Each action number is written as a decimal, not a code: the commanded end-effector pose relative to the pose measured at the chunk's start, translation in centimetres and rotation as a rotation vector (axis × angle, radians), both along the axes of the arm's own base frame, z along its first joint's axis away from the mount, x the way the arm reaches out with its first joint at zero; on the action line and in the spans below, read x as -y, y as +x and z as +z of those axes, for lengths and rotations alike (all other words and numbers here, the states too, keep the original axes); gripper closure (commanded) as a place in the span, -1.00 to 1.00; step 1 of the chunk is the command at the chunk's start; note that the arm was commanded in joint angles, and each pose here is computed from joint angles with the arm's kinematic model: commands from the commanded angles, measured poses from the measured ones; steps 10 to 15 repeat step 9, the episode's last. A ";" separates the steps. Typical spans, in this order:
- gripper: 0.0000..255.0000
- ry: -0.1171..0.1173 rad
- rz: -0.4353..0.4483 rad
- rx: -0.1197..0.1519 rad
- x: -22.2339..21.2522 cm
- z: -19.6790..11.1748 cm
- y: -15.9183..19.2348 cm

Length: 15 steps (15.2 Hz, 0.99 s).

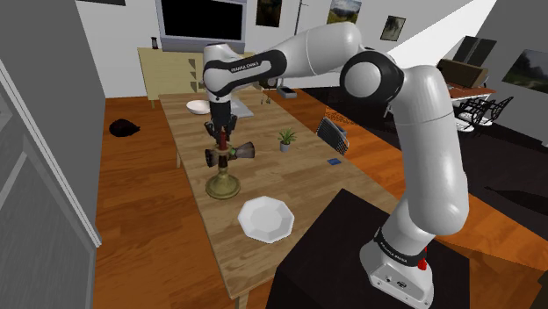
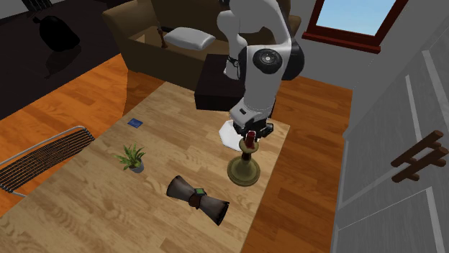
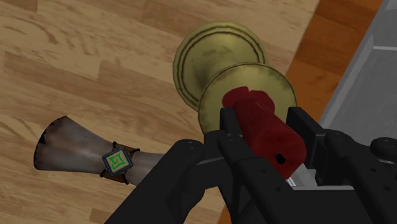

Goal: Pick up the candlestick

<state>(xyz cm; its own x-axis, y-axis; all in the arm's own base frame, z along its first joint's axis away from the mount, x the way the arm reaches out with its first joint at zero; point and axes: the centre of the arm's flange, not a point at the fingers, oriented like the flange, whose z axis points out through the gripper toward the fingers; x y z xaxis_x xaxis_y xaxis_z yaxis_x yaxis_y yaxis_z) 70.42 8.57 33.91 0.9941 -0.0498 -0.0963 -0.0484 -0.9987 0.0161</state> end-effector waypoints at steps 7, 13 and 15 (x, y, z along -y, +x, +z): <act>1.00 0.000 0.000 0.001 0.0 4.3 0.0; 1.00 0.000 0.000 0.001 0.0 4.4 0.0; 1.00 0.000 0.000 0.001 0.0 4.4 0.0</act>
